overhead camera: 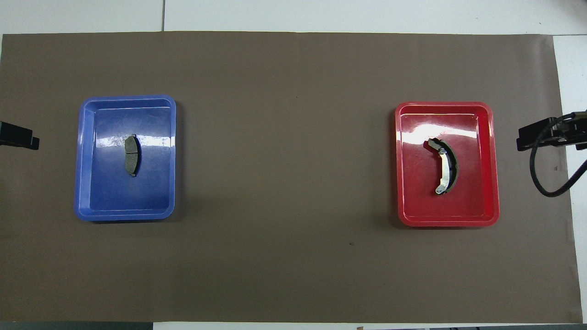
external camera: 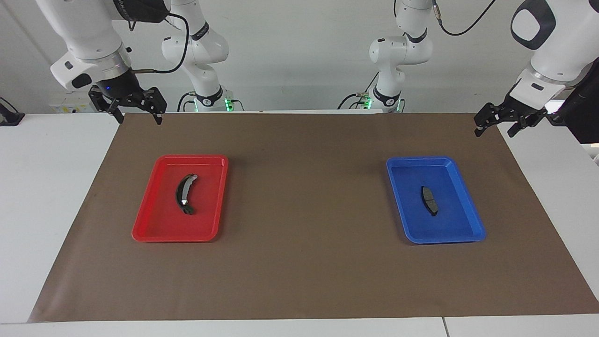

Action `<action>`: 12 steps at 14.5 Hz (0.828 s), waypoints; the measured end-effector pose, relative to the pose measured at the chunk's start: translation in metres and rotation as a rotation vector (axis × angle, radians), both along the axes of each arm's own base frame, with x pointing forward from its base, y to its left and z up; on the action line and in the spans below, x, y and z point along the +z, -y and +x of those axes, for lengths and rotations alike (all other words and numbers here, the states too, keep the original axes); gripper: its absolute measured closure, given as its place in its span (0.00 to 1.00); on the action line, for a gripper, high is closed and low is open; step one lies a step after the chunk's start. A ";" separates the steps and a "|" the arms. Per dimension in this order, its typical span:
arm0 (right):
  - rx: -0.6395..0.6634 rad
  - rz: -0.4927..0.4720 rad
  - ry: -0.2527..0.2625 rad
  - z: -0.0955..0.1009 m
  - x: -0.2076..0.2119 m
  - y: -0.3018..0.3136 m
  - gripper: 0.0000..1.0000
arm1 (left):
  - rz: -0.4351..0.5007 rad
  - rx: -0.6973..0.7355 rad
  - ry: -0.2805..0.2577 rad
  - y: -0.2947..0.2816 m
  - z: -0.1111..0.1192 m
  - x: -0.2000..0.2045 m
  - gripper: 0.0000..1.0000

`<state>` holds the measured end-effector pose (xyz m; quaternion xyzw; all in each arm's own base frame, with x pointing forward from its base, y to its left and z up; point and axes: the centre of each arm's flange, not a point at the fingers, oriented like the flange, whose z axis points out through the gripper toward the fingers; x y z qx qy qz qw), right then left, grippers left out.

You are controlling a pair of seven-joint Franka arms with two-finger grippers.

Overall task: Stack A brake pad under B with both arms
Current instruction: 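Reach the left gripper to the dark pad while the right gripper reaches the curved pad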

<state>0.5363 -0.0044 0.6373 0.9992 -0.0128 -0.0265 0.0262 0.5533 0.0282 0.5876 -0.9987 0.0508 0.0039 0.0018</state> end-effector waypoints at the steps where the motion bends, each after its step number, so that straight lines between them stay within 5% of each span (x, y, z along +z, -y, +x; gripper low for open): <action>1: -0.001 0.000 -0.001 0.000 0.000 0.001 0.00 | 0.000 0.010 0.005 0.008 0.000 -0.015 0.07; 12: 0.003 0.002 0.037 0.005 -0.023 0.003 0.00 | 0.001 0.054 0.105 0.056 -0.001 -0.235 0.03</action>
